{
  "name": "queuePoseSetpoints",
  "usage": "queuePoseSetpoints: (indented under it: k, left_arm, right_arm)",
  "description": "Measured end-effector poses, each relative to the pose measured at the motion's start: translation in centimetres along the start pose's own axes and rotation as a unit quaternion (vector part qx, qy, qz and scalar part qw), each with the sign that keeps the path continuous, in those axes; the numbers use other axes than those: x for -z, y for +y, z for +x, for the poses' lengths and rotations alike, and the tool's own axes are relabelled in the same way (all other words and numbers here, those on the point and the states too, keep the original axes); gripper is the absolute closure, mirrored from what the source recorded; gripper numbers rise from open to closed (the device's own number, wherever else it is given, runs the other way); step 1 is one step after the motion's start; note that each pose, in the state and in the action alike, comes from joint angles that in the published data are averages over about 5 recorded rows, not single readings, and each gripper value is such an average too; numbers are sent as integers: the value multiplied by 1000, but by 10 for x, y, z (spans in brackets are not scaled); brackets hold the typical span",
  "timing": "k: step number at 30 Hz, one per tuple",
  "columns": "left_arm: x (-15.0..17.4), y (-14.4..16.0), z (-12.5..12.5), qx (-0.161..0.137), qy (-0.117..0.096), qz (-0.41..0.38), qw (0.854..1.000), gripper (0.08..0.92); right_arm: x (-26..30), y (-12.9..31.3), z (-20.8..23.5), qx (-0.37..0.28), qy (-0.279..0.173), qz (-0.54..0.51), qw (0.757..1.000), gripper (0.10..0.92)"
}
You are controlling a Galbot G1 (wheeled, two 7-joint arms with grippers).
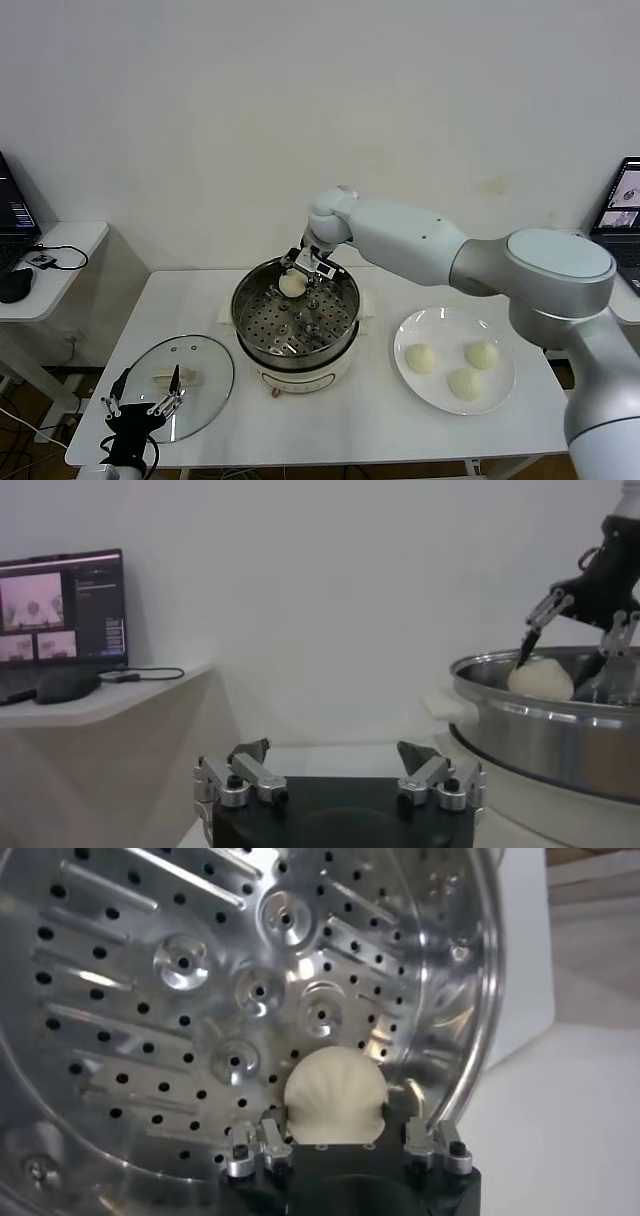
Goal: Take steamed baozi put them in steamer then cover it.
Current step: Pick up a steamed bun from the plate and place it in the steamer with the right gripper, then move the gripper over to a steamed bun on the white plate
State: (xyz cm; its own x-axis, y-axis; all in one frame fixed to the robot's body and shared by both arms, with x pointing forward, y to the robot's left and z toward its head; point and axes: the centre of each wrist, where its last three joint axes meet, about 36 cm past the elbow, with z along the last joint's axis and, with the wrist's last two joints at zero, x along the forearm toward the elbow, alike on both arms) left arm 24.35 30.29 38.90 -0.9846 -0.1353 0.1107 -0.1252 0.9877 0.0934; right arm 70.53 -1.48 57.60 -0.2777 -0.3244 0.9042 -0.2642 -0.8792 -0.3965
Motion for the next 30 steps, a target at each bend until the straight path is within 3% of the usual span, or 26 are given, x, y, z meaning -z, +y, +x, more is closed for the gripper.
queuePoseSetpoints:
  k: [5, 8, 19, 30]
  left_arm:
    - [1, 0, 1, 0, 0, 0, 1000, 177]
    - [2, 0, 1, 0, -1, -1, 1000, 177]
    - [10, 5, 0, -1, -7, -6, 1000, 177]
    - [21, 5, -4, -8, -15, -7, 1000, 177]
  right_arm:
    - [-4, 1, 4, -5, 0, 4, 1000, 241]
    - [-6, 1, 11, -8, -1, -1, 1000, 206]
    - [-11, 18, 88, -28, 2, -118, 993, 200]
    - [-14, 126, 163, -11, 40, -303, 952, 200]
